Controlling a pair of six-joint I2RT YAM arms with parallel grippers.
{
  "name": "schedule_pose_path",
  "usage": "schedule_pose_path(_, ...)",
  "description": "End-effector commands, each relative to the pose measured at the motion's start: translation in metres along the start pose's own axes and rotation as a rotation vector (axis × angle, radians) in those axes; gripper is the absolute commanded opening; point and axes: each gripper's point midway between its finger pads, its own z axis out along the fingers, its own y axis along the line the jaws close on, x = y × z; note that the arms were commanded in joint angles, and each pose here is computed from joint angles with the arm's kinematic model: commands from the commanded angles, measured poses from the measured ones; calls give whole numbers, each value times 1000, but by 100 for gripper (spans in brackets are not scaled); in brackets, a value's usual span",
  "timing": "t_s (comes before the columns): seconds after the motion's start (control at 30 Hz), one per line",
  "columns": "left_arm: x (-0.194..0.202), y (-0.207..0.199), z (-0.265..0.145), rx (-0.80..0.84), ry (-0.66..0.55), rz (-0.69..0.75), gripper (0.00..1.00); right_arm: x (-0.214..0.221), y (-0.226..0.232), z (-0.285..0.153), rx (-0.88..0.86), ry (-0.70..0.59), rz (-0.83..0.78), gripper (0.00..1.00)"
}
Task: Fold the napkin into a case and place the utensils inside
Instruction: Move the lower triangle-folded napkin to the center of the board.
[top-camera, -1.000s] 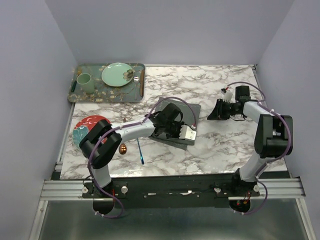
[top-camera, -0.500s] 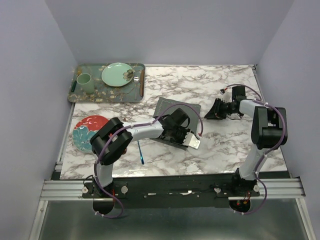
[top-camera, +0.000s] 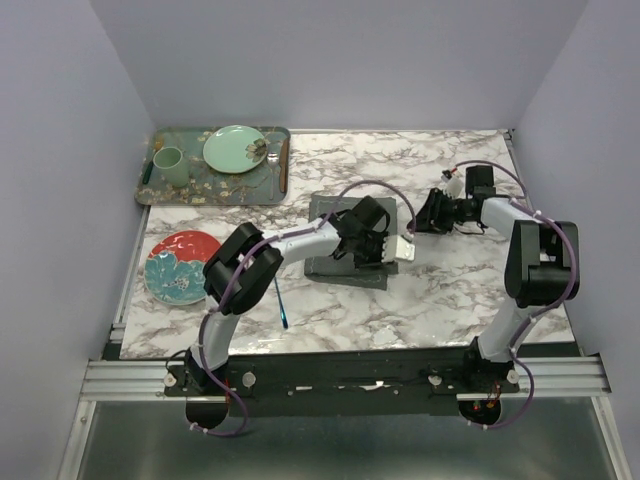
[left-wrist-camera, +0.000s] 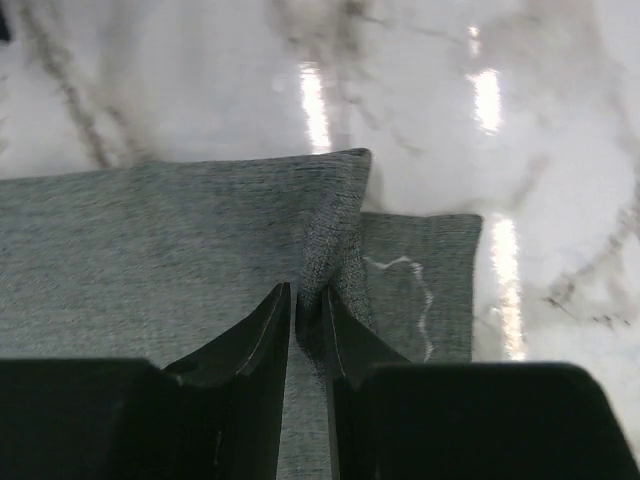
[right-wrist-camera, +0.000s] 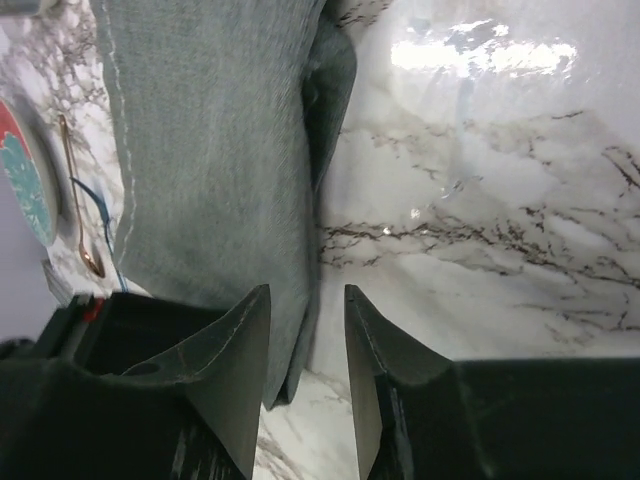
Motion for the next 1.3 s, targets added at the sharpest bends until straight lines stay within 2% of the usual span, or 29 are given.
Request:
schedule_pose_path(0.0, -10, 37, -1, -68, -61, -266, 27, 10, 8, -22, 8, 2, 6, 44)
schedule_pose_path(0.07, -9, 50, -2, -91, -71, -315, 27, 14, 14, -30, -15, -2, -4, 43)
schedule_pose_path(0.2, -9, 58, -5, -95, -90, -343, 28, 39, 48, -39, -208, 40, 32, 39)
schedule_pose_path(0.27, -14, 52, -7, -60, -109, -346, 35, 61, 52, -38, -255, 86, 150, 39)
schedule_pose_path(0.3, -16, 51, -8, -56, -114, -351, 45, 66, 59, -40, -303, 102, 181, 39)
schedule_pose_path(0.4, -22, 45, -13, -46, -129, -353, 59, 87, 54, -35, -306, 133, 274, 36)
schedule_pose_path(0.43, -19, 40, -12, -45, -123, -348, 61, 91, 52, -34, -296, 135, 288, 34)
schedule_pose_path(0.47, -21, 39, -16, -55, -122, -333, 62, 101, 48, -33, -279, 148, 332, 32)
schedule_pose_path(0.53, -18, 31, -14, -58, -107, -313, 62, 100, 46, -34, -255, 110, 329, 22)
schedule_pose_path(0.57, -18, 32, -18, -80, -99, -289, 61, 102, 44, -32, -217, 104, 400, 12)
schedule_pose_path(0.6, -17, 30, -18, -89, -93, -278, 61, 107, 26, -26, -89, 96, 458, 4)
schedule_pose_path(0.8, -8, 21, -16, -112, -69, -248, 61, 115, 29, -20, -95, 100, 529, 3)
schedule_pose_path(1.0, -11, 21, -21, -126, -80, -254, 61, 124, 37, -7, -22, 109, 419, 1)
schedule_pose_path(1.1, -11, 20, -23, -135, -77, -275, 61, 114, 41, 0, 25, 84, 263, 1)
schedule_pose_path(1.27, -3, 22, -37, -120, -102, -413, 61, 101, 49, -15, 36, 2, 1, 1)
